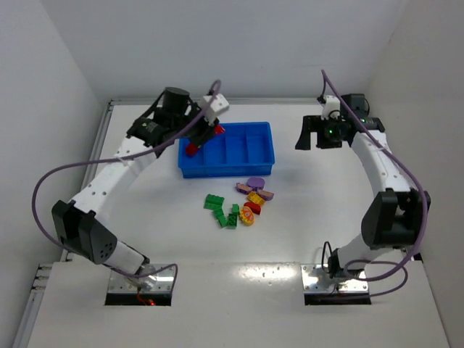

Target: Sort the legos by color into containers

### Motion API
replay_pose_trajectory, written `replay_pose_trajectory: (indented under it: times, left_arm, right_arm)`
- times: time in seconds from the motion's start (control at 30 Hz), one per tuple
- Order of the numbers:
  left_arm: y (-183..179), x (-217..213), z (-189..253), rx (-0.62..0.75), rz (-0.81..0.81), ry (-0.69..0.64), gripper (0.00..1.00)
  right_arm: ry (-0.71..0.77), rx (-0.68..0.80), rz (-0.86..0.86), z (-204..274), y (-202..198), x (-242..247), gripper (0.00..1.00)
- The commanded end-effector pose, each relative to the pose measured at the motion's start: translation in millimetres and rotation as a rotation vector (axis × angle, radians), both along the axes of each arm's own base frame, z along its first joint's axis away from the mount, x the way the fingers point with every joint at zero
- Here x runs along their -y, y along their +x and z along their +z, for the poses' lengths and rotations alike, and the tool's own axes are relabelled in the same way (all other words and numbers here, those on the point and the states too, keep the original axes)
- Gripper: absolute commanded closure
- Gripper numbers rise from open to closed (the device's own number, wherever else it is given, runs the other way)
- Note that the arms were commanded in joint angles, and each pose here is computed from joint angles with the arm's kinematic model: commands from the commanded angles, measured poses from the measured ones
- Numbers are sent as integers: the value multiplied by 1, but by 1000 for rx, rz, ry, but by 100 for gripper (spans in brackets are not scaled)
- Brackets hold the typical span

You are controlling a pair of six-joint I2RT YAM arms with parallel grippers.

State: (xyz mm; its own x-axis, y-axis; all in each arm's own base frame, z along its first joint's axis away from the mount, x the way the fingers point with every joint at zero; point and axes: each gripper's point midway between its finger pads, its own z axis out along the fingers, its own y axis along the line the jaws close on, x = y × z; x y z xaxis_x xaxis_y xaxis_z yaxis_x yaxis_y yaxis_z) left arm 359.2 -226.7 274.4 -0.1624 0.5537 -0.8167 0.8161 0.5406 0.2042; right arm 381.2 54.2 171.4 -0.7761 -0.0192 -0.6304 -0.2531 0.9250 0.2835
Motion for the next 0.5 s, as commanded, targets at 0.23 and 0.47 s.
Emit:
replay_pose_trajectory:
  times: [0.23,0.47]
  left_arm:
    - [67,-85,-114,-371,491,-32,100]
    - [92,-92,-157,-446,522,-7,79]
  right_arm:
    - [1,93,223,25,44,-72,10]
    - [-18,85,261,18,38,-86,10]
